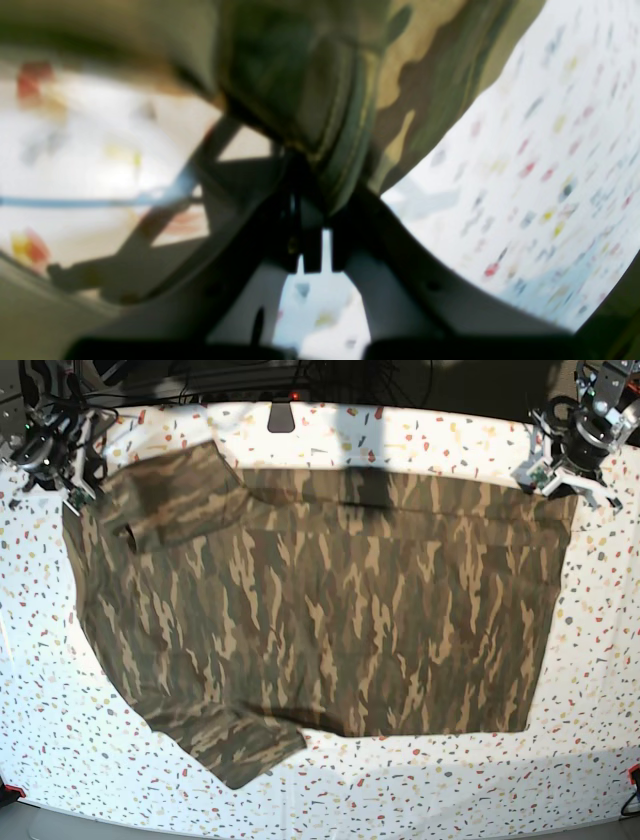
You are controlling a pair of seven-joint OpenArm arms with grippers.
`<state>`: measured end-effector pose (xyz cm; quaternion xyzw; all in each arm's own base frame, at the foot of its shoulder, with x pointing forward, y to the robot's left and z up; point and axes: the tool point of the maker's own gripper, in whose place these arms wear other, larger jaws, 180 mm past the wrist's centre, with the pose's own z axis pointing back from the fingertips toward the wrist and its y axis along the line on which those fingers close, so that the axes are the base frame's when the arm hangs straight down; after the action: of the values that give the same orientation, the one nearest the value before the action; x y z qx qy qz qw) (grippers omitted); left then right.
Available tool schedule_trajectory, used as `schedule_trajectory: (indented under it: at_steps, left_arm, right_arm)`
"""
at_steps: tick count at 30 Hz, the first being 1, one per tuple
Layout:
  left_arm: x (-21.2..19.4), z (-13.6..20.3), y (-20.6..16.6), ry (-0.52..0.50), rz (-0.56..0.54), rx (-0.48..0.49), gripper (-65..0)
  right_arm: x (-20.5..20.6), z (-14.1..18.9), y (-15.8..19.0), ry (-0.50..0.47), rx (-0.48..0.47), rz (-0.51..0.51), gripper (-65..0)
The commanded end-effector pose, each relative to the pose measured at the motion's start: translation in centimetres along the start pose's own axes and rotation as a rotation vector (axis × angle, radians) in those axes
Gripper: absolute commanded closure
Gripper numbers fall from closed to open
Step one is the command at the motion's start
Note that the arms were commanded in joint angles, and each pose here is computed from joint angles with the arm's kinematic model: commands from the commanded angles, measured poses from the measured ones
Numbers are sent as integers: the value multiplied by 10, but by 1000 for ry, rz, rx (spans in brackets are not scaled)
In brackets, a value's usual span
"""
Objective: Fold the T-shirt properly
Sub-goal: 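Drag the shirt toward the robot with both grippers, then release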
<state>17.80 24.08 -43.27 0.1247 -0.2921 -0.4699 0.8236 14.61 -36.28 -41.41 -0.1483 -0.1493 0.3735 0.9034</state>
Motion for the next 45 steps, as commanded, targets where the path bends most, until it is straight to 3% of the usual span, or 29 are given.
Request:
schedule_trajectory:
  at_steps: [1, 13, 22, 30, 31, 34, 37, 42, 45]
  left_arm:
    - [-7, 5, 2, 34, -14, 7, 0]
    - [-6, 34, -37, 45, -20, -62, 0]
    - [-8, 42, -20, 100, -21, -6, 0]
    - [-6, 50, 13, 90, 28, 76, 0]
    - [-8, 51, 16, 100, 43, 80, 0]
    - [-19, 53, 22, 147, 78, 87, -146]
    - [-32, 57, 19, 210, 84, 60, -236]
    - [-45, 62, 19, 268, 75, 55, -237]
    - [-36, 63, 38, 196, 92, 116, -237]
  right_arm:
    - [-19, 6, -4, 62, 2, 15, 0]
    - [-60, 25, 32, 75, 94, -34, 0]
    - [-52, 25, 43, 29, 146, -93, 0]
    - [-42, 29, 41, 32, 138, -65, 0]
    - [-41, 30, 41, 40, 137, -60, -51]
    - [-38, 34, 41, 64, 142, -56, -169]
    - [-27, 40, 34, 40, 127, -64, -176]
    - [-6, 57, -1, -53, 47, -129, -176]
    - [9, 73, -27, -140, -16, -179, -176]
